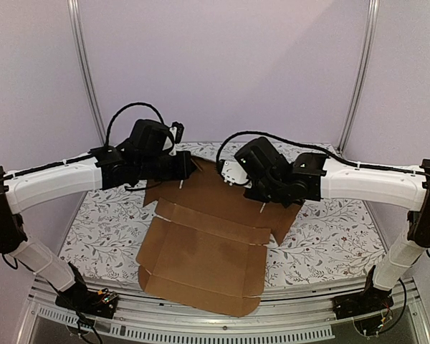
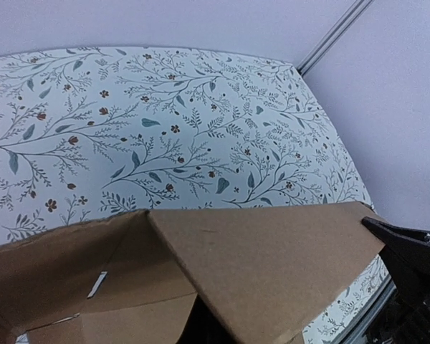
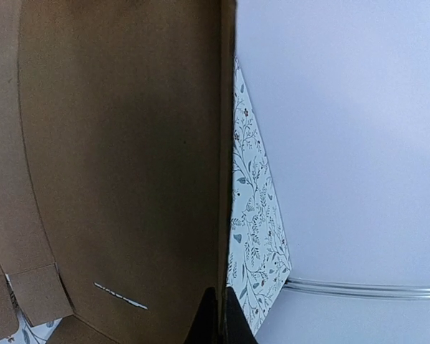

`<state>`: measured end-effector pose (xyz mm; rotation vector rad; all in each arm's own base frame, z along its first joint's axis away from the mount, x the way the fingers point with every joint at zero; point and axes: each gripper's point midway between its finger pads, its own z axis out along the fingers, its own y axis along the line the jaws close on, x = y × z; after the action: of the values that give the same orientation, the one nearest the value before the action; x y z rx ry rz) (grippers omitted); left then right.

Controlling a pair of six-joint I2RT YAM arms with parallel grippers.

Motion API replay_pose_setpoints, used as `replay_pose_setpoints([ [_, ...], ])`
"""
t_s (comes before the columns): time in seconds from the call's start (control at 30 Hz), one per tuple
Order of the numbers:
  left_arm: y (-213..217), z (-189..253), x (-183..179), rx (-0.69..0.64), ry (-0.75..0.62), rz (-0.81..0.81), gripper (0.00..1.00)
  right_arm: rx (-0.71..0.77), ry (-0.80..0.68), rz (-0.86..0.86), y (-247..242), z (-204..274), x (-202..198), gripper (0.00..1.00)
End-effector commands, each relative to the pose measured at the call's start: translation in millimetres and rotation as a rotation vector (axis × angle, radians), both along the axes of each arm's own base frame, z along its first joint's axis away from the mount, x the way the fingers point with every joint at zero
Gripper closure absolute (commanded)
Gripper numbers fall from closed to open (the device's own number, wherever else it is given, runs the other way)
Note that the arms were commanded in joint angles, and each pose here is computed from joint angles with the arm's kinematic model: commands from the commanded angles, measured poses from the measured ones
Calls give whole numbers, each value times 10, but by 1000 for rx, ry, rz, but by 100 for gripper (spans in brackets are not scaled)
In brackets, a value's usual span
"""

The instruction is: Fold the paper box

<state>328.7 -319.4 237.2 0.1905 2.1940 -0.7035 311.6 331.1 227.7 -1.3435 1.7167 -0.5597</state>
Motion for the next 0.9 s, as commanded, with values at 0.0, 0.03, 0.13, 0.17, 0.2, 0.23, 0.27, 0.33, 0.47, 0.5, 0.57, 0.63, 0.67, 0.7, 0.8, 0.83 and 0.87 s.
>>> replay_pose_setpoints([
  [0.0,90,48,-40,5,-14,9,100,20,-15,-19,-2,78,-45,100],
  [0.03,114,34,-55,12,-10,11,100,23,-12,-19,7,83,-47,100],
  [0.13,220,-18,-103,40,-7,27,100,34,4,-18,2,102,-50,100],
  [0.17,270,-51,-112,57,-5,37,100,42,14,-18,-3,106,-55,100],
  [0.2,312,-73,-129,70,-3,43,100,47,25,-17,-10,104,-55,100],
  [0.23,355,-110,-140,86,1,51,100,52,40,-14,-16,97,-57,100],
  [0.27,389,-145,-155,101,6,55,100,56,57,-16,-35,88,-58,100],
  [0.33,464,-240,-186,135,21,65,100,74,95,-19,-60,80,-51,100],
  [0.47,616,-390,-201,188,25,105,100,115,196,-17,-97,24,-78,100],
  [0.5,653,-426,-196,206,22,116,100,127,220,-18,-111,8,-79,100],
  [0.57,710,-483,-190,238,18,130,100,139,262,-18,-145,-29,-81,100],
  [0.63,747,-523,-180,261,13,139,100,146,309,-13,-168,-82,-93,100],
  [0.67,766,-542,-178,269,13,143,100,146,327,-15,-186,-109,-90,100],
  [0.7,778,-563,-178,277,14,144,100,142,340,-18,-196,-131,-82,100],
  [0.8,813,-622,-168,296,12,151,100,133,370,-21,-174,-208,-56,100],
  [0.83,814,-654,-165,301,16,150,100,135,381,-21,-145,-238,-34,100],
  [0.87,811,-680,-161,303,20,147,100,137,391,-19,-122,-264,-24,100],
])
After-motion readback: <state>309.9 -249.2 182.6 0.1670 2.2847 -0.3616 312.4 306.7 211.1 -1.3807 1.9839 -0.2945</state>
